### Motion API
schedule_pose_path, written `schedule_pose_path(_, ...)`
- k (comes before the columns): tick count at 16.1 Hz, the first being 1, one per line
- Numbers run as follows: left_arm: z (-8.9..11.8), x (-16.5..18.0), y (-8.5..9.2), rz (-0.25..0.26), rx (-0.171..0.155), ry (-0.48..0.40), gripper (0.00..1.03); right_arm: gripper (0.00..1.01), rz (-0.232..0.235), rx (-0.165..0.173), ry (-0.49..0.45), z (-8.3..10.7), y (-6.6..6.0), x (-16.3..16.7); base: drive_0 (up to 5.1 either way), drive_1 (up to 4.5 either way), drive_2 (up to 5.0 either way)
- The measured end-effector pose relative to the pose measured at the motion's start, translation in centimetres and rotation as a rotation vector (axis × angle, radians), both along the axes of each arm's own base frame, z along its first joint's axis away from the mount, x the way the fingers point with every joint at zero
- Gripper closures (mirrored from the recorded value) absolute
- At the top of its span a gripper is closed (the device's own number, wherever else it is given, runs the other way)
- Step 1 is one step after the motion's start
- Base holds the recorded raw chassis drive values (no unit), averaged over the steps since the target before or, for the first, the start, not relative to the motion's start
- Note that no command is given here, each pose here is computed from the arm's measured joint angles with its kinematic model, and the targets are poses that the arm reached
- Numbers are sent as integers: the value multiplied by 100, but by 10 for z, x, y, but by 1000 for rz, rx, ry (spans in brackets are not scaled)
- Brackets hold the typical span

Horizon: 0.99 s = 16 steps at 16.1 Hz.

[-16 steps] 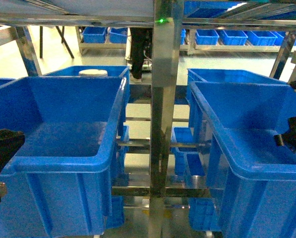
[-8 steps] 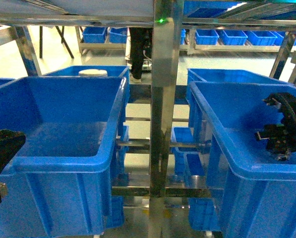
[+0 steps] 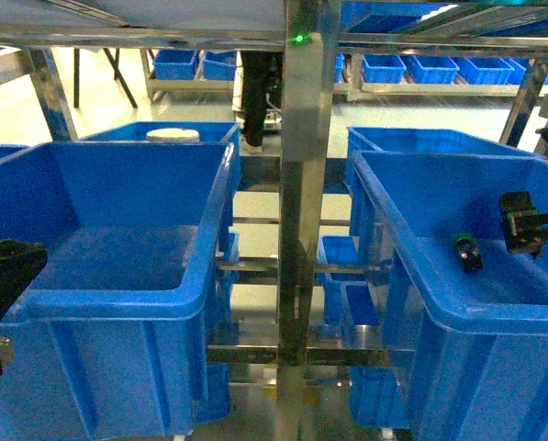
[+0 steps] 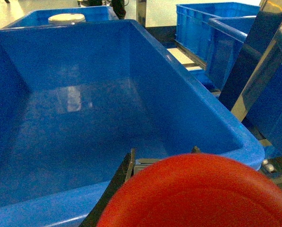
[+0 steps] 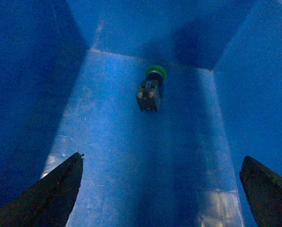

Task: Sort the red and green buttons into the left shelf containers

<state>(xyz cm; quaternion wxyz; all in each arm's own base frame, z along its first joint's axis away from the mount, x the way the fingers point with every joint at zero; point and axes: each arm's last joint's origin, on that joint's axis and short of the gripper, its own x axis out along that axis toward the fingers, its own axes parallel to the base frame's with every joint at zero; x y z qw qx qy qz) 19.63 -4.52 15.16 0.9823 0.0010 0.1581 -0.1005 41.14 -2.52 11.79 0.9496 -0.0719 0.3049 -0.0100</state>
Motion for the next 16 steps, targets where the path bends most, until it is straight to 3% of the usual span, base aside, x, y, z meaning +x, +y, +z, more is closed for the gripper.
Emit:
schedule_pose_path(5,0,0,0,0,0,0,77,3,25,0,-220,33,0,-80,0,0,0)
schedule_pose_path(7,0,0,0,0,0,0,77,3,-22,-5,-391,48,-7,-133,0,0,0)
schedule_pose_path(8,0,0,0,0,0,0,77,3,-21,6,-411,44,-9,-156,0,0,0)
schedule_pose_path(12,0,0,0,0,0,0,77,3,42,84,-328,25,9,-225,0,0,0)
schedule_pose_path(16,0,0,0,0,0,0,77,3,28,103,-325,23,20,-251,0,0,0)
